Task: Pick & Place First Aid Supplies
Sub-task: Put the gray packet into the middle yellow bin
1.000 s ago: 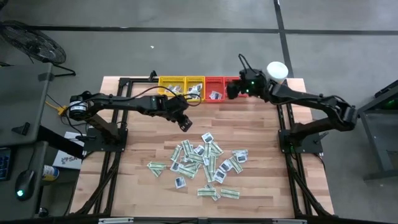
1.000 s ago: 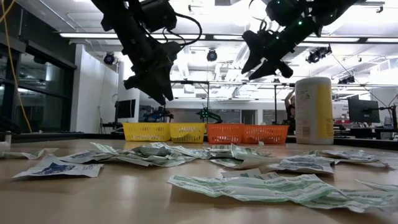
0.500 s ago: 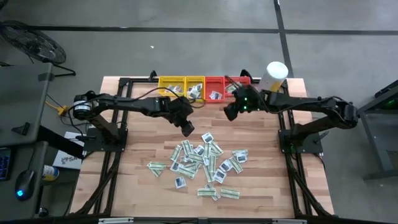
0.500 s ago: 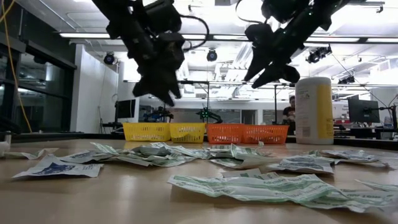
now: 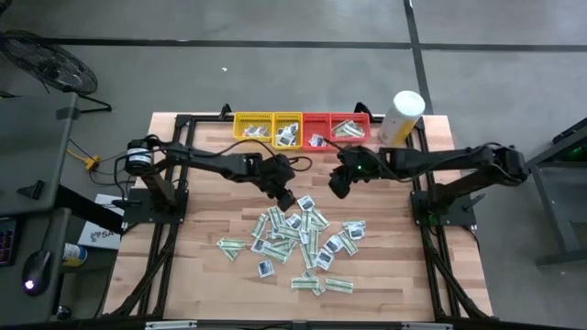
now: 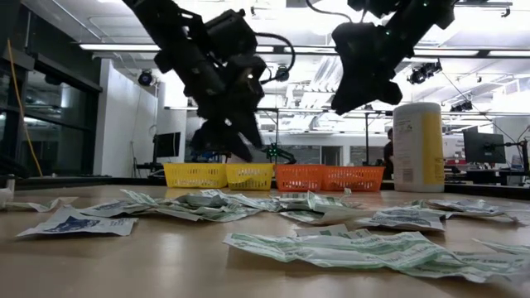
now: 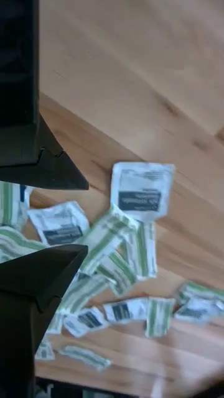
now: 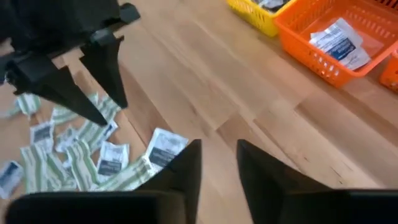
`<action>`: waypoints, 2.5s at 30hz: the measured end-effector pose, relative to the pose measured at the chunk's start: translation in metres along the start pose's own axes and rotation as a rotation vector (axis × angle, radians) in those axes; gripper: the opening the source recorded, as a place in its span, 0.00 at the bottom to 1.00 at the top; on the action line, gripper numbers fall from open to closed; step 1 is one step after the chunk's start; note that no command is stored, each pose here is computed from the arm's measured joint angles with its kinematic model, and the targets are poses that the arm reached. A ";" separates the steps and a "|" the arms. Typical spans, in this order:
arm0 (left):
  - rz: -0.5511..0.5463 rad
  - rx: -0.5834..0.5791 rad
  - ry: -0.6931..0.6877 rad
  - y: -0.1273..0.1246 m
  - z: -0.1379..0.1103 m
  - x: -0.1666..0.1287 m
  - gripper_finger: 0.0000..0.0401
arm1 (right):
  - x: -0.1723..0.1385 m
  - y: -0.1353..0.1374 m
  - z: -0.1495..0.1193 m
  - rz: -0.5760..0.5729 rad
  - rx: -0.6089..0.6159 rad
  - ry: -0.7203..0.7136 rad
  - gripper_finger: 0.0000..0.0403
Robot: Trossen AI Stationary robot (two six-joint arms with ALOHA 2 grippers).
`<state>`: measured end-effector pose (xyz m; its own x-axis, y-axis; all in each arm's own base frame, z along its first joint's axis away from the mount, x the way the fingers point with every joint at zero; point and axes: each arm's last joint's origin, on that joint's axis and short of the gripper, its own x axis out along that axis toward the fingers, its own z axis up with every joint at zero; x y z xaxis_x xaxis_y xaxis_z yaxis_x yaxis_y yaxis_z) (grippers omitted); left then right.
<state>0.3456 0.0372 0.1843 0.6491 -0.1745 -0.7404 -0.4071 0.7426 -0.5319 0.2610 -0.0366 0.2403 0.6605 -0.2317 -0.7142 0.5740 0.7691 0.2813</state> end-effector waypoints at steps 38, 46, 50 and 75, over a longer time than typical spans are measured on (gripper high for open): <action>0.050 -0.090 0.033 0.022 -0.007 0.048 0.38 | 0.121 0.024 -0.056 0.111 -0.008 0.256 0.00; 0.049 -0.086 0.019 0.022 -0.006 0.048 0.38 | 0.126 0.023 -0.058 0.105 0.013 0.258 0.00; 0.051 -0.083 0.001 0.022 -0.005 0.049 0.38 | 0.126 0.024 -0.057 0.106 0.013 0.255 0.00; 0.013 -0.112 -0.078 0.018 0.002 0.049 0.38 | 0.125 0.022 -0.059 0.089 0.017 0.276 0.00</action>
<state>0.3716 0.0430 0.1391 0.6894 -0.1109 -0.7159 -0.4824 0.6669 -0.5679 0.3279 -0.0134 0.1193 0.5530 0.0092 -0.8331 0.5289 0.7687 0.3596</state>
